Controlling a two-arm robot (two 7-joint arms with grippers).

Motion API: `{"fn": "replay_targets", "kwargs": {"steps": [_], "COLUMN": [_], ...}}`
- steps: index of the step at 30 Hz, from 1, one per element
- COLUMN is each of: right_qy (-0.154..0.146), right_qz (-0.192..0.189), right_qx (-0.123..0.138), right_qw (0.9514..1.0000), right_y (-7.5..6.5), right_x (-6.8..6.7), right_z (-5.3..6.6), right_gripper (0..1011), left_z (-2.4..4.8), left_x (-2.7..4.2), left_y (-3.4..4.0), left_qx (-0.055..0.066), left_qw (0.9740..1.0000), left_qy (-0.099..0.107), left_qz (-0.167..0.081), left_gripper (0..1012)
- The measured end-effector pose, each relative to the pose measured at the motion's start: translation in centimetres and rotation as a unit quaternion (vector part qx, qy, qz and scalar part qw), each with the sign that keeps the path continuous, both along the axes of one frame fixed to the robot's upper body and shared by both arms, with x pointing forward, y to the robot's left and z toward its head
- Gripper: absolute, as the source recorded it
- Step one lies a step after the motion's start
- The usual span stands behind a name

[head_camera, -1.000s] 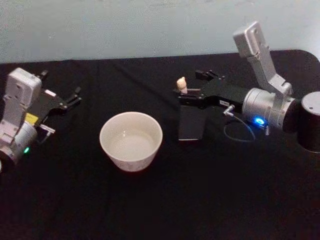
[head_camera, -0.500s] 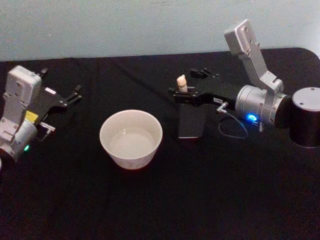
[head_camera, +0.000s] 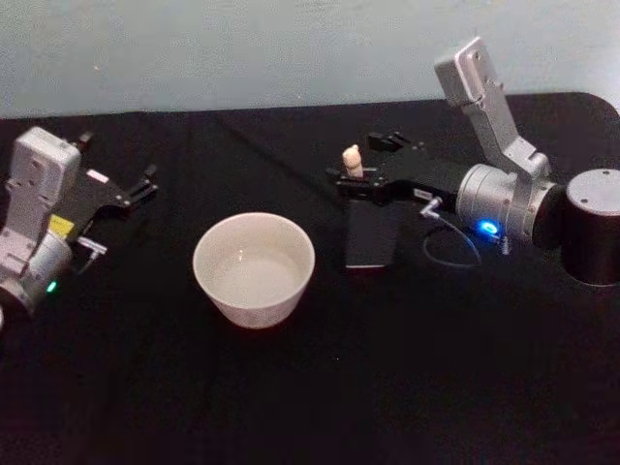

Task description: Pick up the stirring spoon with one hand, stir inside the cup, then place it back in its original position.

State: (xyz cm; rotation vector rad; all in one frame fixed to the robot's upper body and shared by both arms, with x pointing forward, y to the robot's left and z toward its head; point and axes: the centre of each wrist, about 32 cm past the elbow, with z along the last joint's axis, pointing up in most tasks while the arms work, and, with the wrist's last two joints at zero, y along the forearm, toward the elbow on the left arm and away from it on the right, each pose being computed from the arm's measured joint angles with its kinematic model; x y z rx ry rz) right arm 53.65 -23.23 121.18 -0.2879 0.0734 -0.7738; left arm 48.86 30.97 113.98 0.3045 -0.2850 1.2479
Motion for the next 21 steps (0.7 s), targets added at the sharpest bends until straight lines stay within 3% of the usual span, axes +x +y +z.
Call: {"fn": "replay_targets", "kwargs": {"steps": [12,21], "right_qy": [0.0,0.001], "right_qz": [-0.001,-0.001], "right_qx": [0.001,0.001], "right_qw": [1.0,1.0], "right_y": [-0.04,-0.05], "right_x": [-0.02,-0.03], "right_z": [0.0,0.0], "right_gripper": [684,386], "left_z": [0.0,0.0], "left_x": [0.0,0.0], "left_y": [0.0,0.0], "left_qx": [0.0,0.0], "left_qw": [1.0,1.0], "left_qy": [0.0,0.0], "left_qz": [0.0,0.0], "left_gripper": [1001,1001]}}
